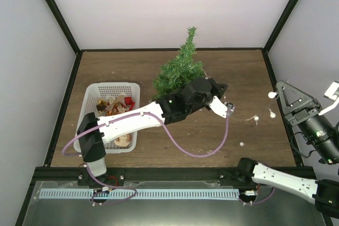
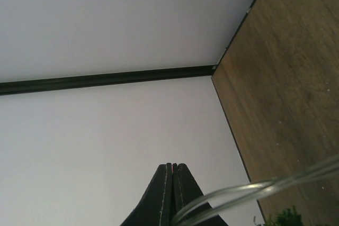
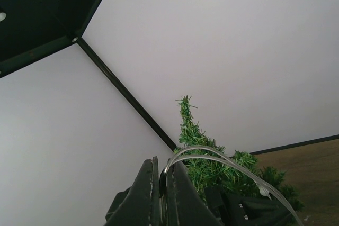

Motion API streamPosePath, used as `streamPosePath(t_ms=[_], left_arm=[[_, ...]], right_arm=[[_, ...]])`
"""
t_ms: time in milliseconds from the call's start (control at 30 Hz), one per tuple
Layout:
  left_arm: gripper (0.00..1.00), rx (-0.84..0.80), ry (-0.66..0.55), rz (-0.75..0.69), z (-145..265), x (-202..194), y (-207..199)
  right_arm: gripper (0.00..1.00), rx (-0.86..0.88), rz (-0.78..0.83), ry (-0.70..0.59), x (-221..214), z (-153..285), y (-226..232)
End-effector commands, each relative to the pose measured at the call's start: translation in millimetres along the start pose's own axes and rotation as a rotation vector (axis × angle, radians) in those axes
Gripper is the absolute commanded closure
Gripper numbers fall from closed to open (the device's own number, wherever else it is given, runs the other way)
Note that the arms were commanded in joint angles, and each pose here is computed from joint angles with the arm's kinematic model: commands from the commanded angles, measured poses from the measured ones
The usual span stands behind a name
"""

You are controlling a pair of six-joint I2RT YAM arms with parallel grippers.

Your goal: Decorate the small christmas tree

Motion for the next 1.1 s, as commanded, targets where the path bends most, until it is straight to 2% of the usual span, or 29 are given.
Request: streamPosePath(t_ms=[0, 167, 367, 700, 1067], left_arm=[[1.00, -0.009, 0.015, 0.015, 5, 5, -7], [1.00, -0.029, -0.002, 0.083, 24, 20, -9], [1.00, -0.076, -0.022, 0.198, 68, 30, -8], [1.00, -0.176, -0.004, 0.363, 137, 12, -5], [1.00, -0.243, 0.013, 0.455, 172, -6, -25]], right_arm=[[0.99, -0.001, -0.003, -0.015, 4, 7, -5], [0.99, -0.006, -0.007, -0.022, 5, 13, -9], [0.99, -0.010, 0.010, -0.038, 10, 15, -9], [0.99, 0.004, 0.040, -0.042, 17, 6, 0], [0.99, 0.027, 0.087, -0.023, 14, -21, 20]])
Point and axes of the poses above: each gripper's point midway between its finger pads, its own z axis back along the fingers, its own y axis along the line the jaws close on, x = y × z, the point moved 7 cm from there along z, back along the fingers, and after that the axes turned 14 degrees about z, right-handed, at the moved point
